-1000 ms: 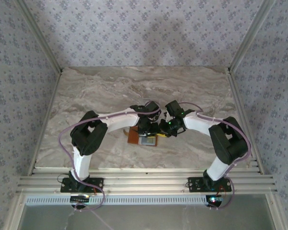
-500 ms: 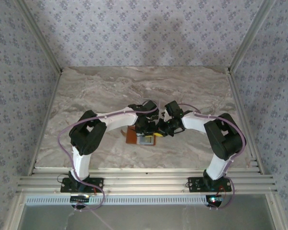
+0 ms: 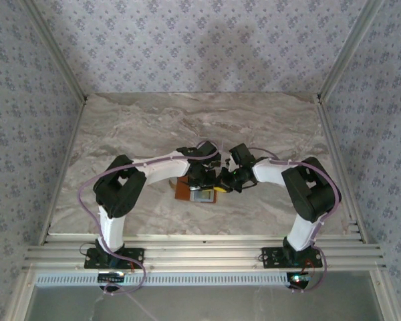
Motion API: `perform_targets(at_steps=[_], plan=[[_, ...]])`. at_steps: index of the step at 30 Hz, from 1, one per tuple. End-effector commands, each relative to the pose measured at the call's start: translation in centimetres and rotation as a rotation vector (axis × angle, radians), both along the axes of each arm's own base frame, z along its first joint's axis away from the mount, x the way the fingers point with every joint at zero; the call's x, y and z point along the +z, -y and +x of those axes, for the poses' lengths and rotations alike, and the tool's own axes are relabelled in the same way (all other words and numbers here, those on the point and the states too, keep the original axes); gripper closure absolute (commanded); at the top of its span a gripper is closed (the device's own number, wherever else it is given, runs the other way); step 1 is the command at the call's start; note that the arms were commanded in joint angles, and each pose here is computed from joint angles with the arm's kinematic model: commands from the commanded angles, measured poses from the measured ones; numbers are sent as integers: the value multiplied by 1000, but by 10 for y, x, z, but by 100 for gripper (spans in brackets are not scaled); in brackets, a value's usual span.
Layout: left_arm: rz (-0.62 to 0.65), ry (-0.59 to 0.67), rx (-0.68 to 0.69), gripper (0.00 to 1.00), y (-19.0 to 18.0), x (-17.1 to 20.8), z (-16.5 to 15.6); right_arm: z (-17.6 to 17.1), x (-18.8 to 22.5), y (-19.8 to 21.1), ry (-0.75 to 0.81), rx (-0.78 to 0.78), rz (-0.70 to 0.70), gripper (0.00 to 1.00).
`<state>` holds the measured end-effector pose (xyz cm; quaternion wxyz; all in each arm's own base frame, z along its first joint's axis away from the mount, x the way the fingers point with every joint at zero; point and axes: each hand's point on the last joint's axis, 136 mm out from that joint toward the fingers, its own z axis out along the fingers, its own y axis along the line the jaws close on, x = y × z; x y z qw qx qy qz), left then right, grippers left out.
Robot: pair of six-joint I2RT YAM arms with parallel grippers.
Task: Take the credit cards out of the card holder
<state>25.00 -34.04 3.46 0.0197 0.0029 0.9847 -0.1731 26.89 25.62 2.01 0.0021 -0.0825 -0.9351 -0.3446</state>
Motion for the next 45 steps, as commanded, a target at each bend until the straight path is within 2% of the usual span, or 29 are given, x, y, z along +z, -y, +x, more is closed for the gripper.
perform_targets(at_steps=[1, 4, 7, 11, 21, 30, 45], plan=[[25, -30, 6, 97, -7, -10, -7, -15, -17, 2, -65, 6, -35, 89], [22, -27, 7, 97, -7, -9, -7, -17, -19, 0, -75, 11, -44, 89], [59, -9, 9, 97, -14, -6, -5, -20, -29, 10, -98, 1, -115, 89], [209, 40, -4, 96, -43, 0, 0, -23, -36, 19, -108, 1, -179, 90], [327, 83, -6, 95, -78, 14, 2, -23, -35, 18, -104, 20, -190, 90], [371, 117, 21, 93, -101, 29, 4, -23, -32, 18, -101, 28, -192, 90], [350, 111, 126, 93, -149, 38, 1, -15, 0, 20, -27, 47, -218, 88]])
